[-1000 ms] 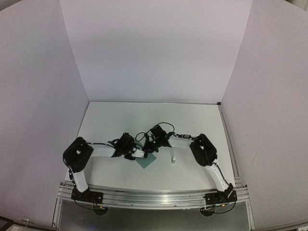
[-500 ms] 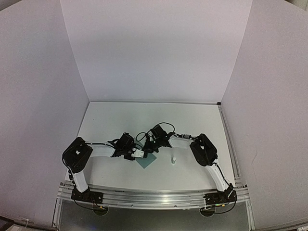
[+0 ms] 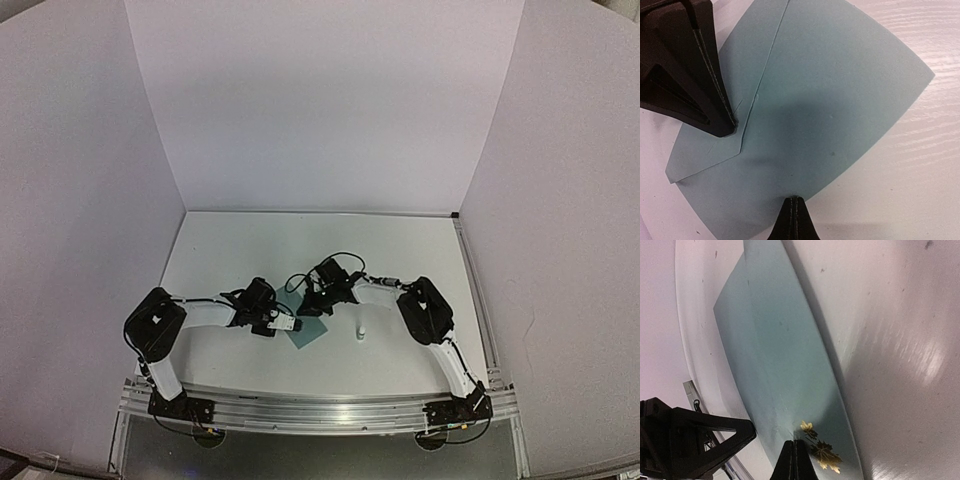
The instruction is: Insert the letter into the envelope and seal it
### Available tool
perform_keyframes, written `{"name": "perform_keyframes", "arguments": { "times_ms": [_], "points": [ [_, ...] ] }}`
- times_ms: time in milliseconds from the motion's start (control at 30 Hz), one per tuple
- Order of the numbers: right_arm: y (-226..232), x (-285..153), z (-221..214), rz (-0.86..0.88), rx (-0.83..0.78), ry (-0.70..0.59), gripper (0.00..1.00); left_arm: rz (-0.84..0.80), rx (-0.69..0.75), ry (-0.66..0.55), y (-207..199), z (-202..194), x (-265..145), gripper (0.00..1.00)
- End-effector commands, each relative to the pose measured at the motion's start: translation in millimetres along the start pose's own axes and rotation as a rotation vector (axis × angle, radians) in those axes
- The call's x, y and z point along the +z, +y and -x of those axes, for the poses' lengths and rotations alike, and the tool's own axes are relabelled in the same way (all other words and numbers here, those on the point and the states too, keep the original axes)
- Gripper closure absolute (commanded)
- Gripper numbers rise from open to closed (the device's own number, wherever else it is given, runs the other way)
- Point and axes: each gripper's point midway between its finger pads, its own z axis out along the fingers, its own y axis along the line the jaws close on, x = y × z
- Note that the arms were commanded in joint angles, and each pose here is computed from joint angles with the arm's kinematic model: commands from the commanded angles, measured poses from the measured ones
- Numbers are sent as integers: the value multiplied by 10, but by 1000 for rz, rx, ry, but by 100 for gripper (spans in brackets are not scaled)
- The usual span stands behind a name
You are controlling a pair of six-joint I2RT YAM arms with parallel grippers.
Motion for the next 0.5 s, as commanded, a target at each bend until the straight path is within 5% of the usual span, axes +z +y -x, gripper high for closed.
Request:
{"name": "perform_keyframes", "arguments": {
  "times_ms": [0,233,467],
  "points": [
    [-366,297,-302,-105,57,105,100,-92,-15,82,-309,-261,216,100],
    [-395,368,-290,-110,73,106,100,-94,-24,78,-334,-263,217,100],
    [290,-14,-10,-2,-17,22,100,-92,-45,85,-382,-287,178,100]
  ]
}}
